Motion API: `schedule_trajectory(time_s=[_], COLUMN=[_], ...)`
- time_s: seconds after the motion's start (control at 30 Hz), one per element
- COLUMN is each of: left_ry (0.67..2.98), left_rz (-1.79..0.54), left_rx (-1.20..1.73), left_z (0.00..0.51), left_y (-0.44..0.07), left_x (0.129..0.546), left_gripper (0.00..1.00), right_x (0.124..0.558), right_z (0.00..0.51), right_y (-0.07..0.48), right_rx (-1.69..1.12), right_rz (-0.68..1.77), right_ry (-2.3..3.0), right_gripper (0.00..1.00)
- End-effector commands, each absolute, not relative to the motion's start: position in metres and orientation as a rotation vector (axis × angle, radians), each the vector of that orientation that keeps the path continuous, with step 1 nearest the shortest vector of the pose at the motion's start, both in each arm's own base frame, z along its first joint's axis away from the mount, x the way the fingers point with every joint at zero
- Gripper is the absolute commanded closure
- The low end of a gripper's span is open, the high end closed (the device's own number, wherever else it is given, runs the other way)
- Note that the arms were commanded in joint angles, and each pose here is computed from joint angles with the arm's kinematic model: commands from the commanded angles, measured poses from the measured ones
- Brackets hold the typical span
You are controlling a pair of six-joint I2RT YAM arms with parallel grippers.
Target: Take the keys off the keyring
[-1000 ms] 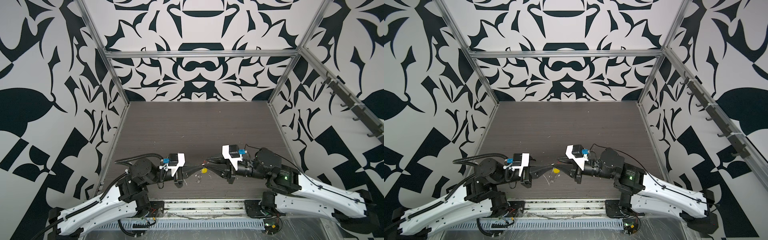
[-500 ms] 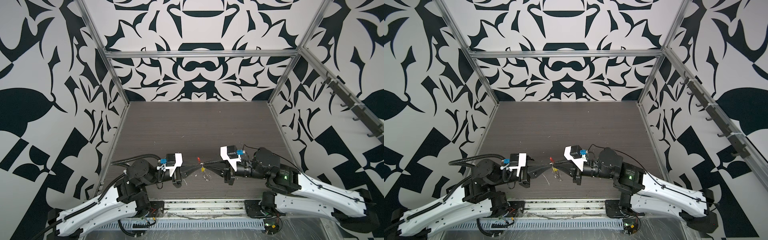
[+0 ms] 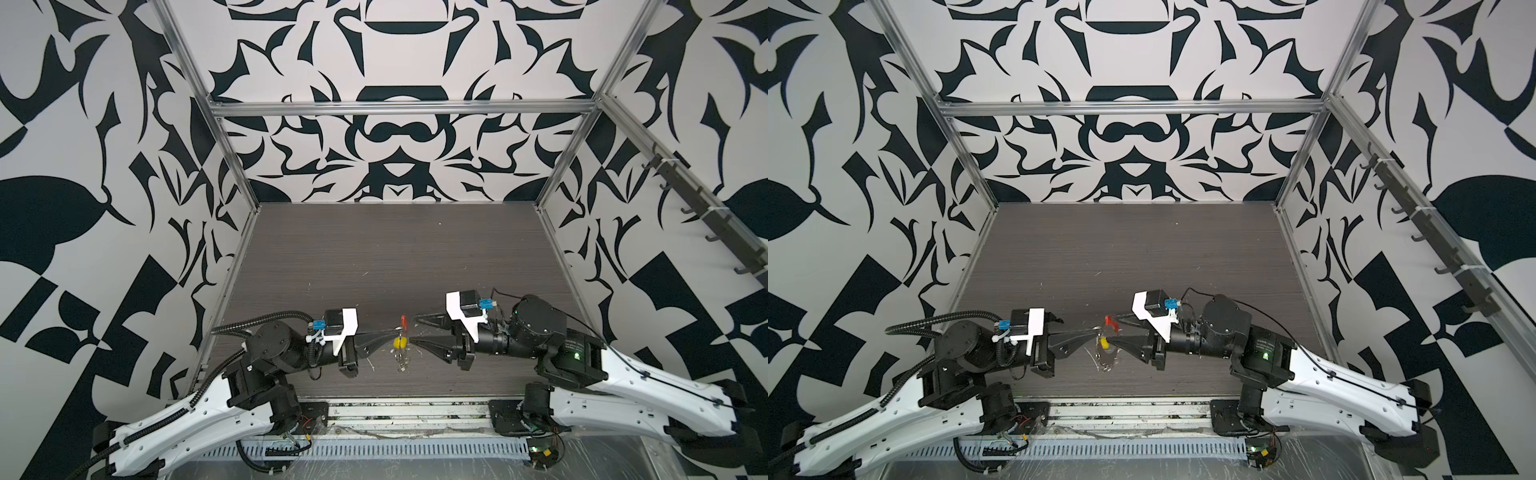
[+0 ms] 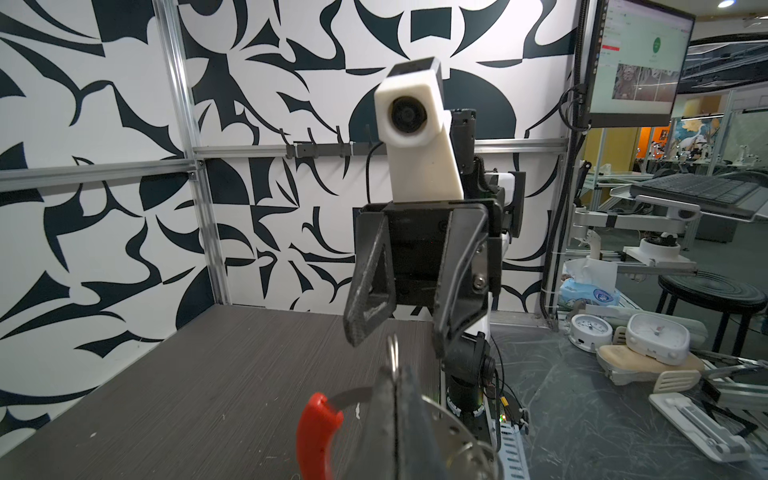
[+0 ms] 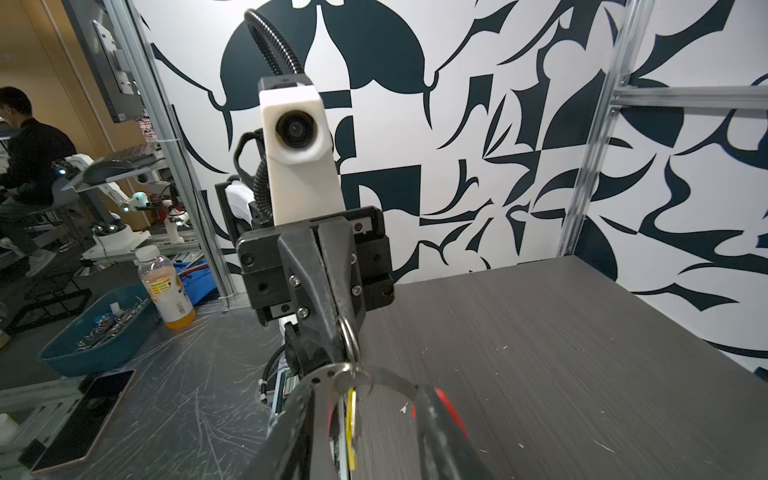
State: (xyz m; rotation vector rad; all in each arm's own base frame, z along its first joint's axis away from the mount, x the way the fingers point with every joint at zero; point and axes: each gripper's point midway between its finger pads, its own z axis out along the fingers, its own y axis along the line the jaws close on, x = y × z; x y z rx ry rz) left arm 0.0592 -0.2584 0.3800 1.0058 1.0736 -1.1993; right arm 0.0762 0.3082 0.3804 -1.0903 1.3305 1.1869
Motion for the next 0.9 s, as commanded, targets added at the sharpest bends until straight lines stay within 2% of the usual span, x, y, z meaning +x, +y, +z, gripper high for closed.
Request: schedule_trajectory(time_s=[0.0, 0.67, 0.77, 0.87], left_ry=[0.998, 0.998, 1.007, 1.013], left_rz=[-1.228, -1.252, -1.252, -1.249], left_rx=[0.997, 0.997, 0.995, 0.990], left_z=[0.392, 0.395, 0.394, 0.394], left_y=[-0.253, -0.258, -0.259, -0.260], left_x=[0.051, 0.051, 0.052, 0.054], left_gripper=[1.00, 1.00, 1.00, 1.00], right_x=[0.070, 0.072, 0.071, 0.071], right_z=[0.380, 0.370, 0.372, 0.369], right_y=[0.308, 0.327, 0.326, 0.326], right_rx=[-1.099, -1.109, -1.109, -1.109], right_rz=[1.224, 1.257, 1.258, 1.258], right_ry=[1.304, 1.305, 1.303, 1.312], right_gripper=[0.54, 0.52, 0.57, 0.67])
